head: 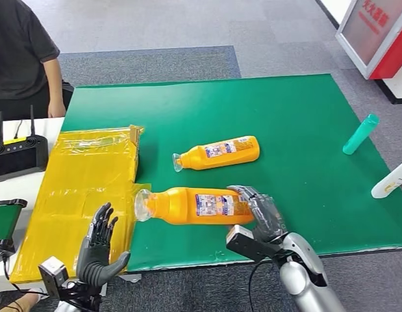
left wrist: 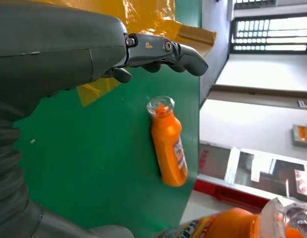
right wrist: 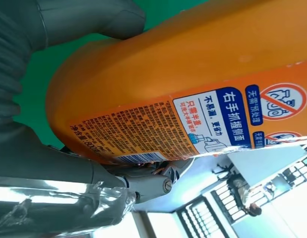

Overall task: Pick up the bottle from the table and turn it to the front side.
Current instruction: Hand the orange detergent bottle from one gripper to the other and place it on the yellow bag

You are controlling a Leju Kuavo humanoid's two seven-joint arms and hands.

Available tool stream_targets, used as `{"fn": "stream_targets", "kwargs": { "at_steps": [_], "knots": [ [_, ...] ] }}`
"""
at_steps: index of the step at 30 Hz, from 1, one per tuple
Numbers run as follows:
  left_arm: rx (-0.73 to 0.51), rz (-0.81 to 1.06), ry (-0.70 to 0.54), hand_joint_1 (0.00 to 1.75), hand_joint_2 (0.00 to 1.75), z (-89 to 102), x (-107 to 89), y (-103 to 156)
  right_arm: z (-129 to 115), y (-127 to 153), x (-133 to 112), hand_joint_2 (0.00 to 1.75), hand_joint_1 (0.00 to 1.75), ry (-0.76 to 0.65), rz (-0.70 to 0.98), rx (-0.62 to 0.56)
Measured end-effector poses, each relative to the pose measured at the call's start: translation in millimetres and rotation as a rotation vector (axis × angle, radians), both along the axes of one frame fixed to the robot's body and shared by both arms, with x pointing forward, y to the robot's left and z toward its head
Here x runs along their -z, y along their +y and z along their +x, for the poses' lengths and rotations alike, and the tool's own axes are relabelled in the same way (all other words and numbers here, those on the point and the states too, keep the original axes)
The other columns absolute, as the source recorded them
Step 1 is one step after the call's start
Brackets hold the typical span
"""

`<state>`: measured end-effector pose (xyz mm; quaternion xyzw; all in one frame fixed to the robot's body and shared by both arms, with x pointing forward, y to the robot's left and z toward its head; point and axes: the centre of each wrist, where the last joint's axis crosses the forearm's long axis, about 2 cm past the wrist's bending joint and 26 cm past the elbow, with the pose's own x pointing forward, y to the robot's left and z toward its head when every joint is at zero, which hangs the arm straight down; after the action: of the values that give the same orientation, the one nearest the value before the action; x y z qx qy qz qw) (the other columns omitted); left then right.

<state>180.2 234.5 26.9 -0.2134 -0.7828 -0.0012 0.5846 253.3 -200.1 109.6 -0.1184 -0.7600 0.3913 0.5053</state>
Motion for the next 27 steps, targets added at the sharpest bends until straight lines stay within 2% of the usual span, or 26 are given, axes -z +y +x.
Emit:
{"fn": "stream_targets", "kwargs": {
  "at_steps": [12,27],
  "knots": [
    [0.184,-0.112,-0.085,0.0,1.75,19.2,-16.9,-21.3,-10.4,45.7,17.3,1.75,1.75,0.101,0.212,-0.108],
    [0.28,-0.132,-0.135,0.0,1.75,33.1,-28.2,-34.7,-24.3,81.0,28.9,1.75,1.75,0.17,0.265,-0.235]
  ]
}}
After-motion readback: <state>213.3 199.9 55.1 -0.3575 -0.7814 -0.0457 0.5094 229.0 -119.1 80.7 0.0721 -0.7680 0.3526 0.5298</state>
